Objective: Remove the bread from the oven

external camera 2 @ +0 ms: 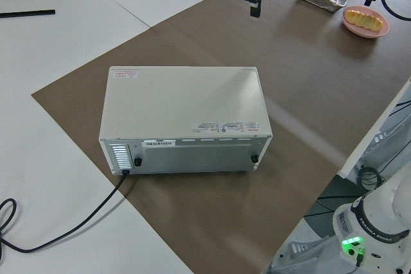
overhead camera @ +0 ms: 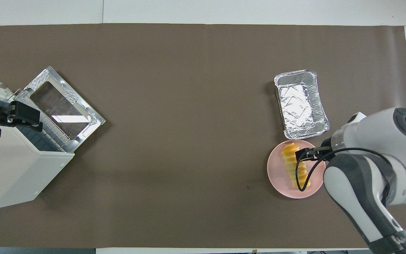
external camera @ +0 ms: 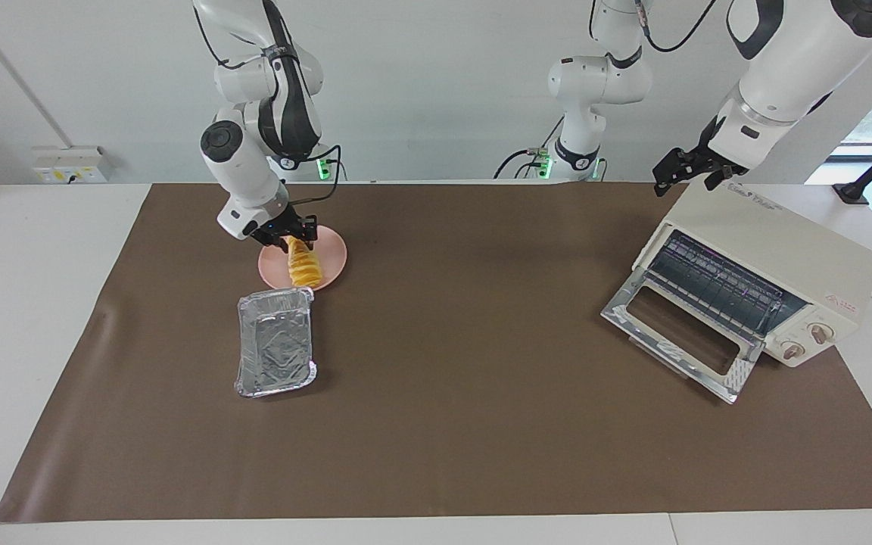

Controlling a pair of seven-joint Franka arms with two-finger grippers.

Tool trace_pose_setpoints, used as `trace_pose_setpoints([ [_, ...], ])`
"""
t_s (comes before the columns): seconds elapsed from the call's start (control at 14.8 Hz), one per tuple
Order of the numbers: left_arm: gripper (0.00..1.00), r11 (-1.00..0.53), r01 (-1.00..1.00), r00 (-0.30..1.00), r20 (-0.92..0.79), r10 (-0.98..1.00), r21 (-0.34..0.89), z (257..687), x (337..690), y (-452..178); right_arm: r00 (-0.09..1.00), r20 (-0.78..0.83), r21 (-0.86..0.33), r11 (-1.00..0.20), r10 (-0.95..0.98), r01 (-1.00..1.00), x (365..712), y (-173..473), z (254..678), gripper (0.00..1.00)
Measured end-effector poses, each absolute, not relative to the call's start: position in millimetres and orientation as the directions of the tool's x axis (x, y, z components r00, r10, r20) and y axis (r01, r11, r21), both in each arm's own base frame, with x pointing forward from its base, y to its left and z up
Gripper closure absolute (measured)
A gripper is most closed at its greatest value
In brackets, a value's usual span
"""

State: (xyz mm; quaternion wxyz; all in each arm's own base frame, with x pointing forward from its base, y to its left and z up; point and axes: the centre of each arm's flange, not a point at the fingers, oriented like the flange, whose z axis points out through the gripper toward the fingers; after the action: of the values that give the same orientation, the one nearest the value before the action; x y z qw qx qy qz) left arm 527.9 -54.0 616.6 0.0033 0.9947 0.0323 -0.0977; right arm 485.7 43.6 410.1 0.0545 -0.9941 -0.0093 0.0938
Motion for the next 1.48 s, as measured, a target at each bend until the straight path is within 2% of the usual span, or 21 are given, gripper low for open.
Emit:
trace_pose_setpoints([
  [0.13,0.0,-0.998,0.065,0.979,-0.195,0.064,0.0,617,528,-54,0.986,-0.168,-0.084,-0.996,0.015,0.001,516,25,455,0.0],
  [0.34,0.0,-0.998,0.065,0.979,-0.195,0.064,0.0,617,528,-54,0.995,-0.094,-0.068,-0.997,-0.016,-0.022,543,4,499,0.0],
  [0.54,0.0,-0.998,0.065,0.979,-0.195,0.064,0.0,617,528,-54,1.0,-0.014,-0.018,-0.999,-0.026,-0.026,556,-13,545,0.0],
  [0.74,0.0,-0.998,0.065,0.979,-0.195,0.064,0.0,617,528,-54,1.0,-0.003,-0.01,-1.0,-0.026,-0.026,554,-15,582,0.0],
  [1.08,0.0,-0.998,0.065,0.979,-0.195,0.064,0.0,617,528,-54,1.0,-0.009,-0.01,-1.0,-0.026,-0.026,548,-15,606,0.0],
  [1.48,0.0,-0.998,0.065,0.979,-0.195,0.064,0.0,617,528,-54,0.997,-0.075,-0.009,-1.0,-0.028,-0.028,541,-16,604,0.0],
])
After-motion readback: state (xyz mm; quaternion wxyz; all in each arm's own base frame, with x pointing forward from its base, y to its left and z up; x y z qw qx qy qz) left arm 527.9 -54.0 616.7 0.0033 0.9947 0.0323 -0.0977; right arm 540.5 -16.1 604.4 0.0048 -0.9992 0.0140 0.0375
